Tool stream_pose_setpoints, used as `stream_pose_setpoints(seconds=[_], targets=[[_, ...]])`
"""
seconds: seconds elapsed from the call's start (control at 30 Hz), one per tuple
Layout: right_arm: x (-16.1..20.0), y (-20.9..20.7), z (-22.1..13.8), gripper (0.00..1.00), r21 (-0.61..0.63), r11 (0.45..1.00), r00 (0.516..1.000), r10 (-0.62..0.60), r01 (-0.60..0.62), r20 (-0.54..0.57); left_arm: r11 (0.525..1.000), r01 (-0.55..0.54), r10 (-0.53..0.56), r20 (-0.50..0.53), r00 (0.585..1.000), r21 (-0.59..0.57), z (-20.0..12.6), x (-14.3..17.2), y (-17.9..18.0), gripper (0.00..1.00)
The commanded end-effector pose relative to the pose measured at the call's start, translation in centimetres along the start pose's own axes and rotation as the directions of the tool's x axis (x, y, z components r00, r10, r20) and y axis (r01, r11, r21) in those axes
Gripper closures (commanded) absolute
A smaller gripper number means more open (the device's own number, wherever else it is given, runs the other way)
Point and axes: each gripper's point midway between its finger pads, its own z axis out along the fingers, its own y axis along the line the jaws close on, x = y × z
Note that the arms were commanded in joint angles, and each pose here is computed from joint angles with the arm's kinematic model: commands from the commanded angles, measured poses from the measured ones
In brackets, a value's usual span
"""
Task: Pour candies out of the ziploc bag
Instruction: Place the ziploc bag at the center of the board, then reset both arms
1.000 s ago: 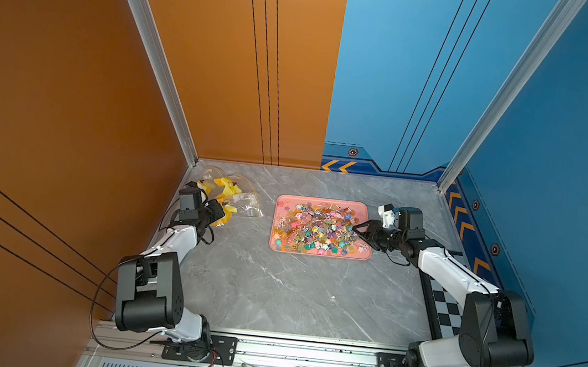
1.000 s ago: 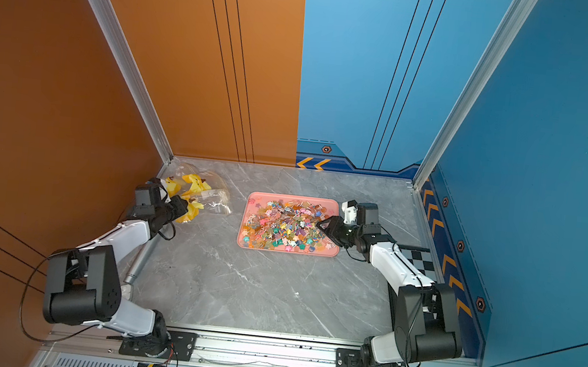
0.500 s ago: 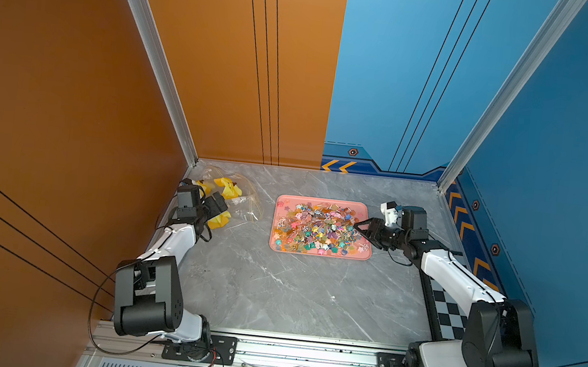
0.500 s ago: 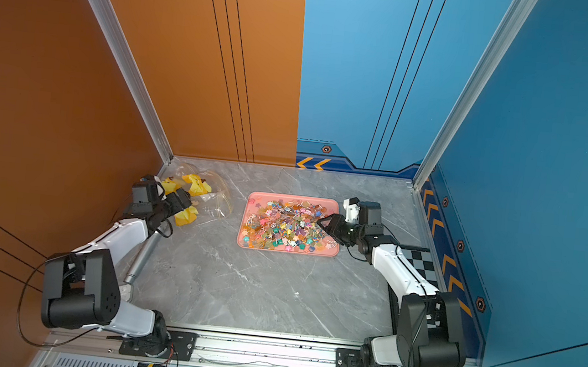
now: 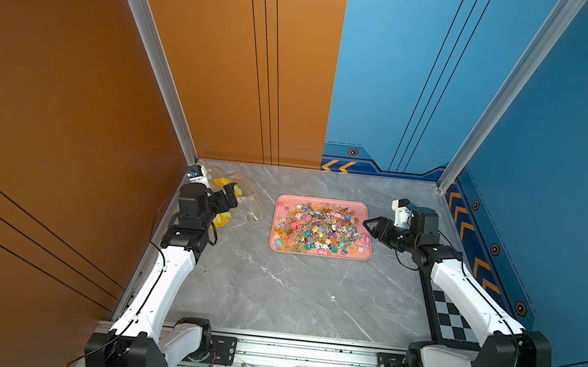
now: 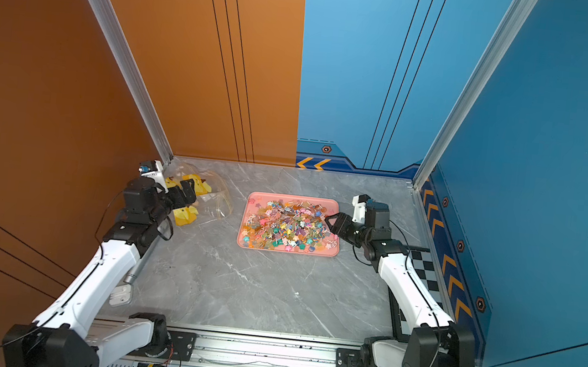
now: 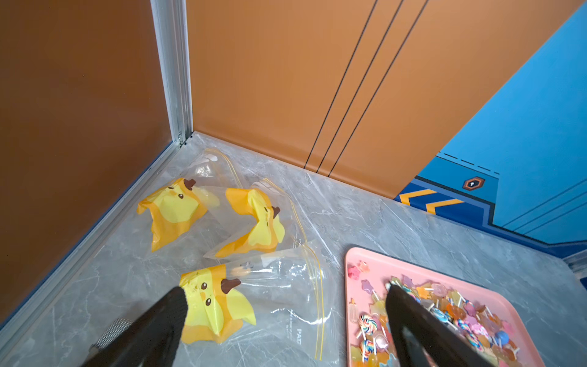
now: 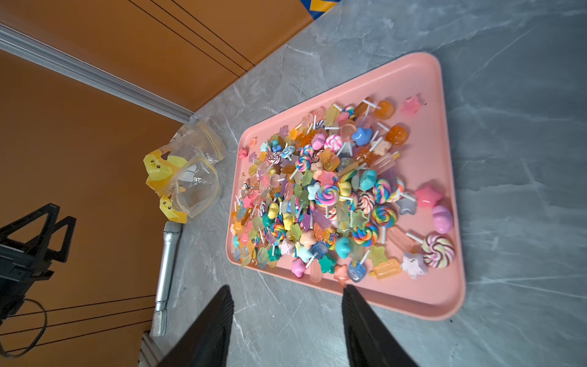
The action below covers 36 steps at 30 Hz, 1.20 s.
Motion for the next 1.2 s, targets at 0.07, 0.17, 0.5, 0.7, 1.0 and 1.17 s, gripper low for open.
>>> stream_pose_setpoints(seconds=[0.07, 0.17, 0.5, 0.7, 1.0, 1.17], targets=[[-0.8, -3.7, -3.1, 0.39, 0.243, 0.968, 0.988, -0.093, 0.062, 0.120, 0.990, -0.131, 0.132, -0.002, 0.991, -0.058, -1.6, 1.2, -0.3, 0.02], [-1.4, -4.9, -5.2, 0.28, 0.337, 0.937, 0.966, -0.169, 0.095, 0.196, 0.986, -0.162, 0.162, 0.003, 0.987, -0.044, -2.3, 1.5, -1.0, 0.02], [-0.9, -9.3, -11.6, 0.00, 0.590, 0.805, 0.872, -0.335, 0.067, 0.358, 0.957, -0.279, 0.280, 0.004, 0.960, -0.085, -3.8, 5.3, -0.6, 0.02], [1.3, -12.4, -12.7, 0.00, 0.710, 0.700, 0.846, -0.423, 0.077, 0.325, 0.922, -0.358, 0.357, -0.032, 0.933, -0.149, -4.2, 9.1, 0.9, 0.02], [4.6, -14.4, -13.5, 0.00, 0.830, 0.541, 0.713, -0.635, 0.134, 0.298, 0.847, -0.458, 0.452, -0.087, 0.888, -0.269, -5.4, 13.4, 3.6, 0.02], [5.4, -13.0, -13.3, 0.00, 0.803, 0.563, 0.647, -0.689, 0.196, 0.325, 0.822, -0.476, 0.483, -0.059, 0.874, -0.313, -6.9, 14.6, 4.1, 0.02]])
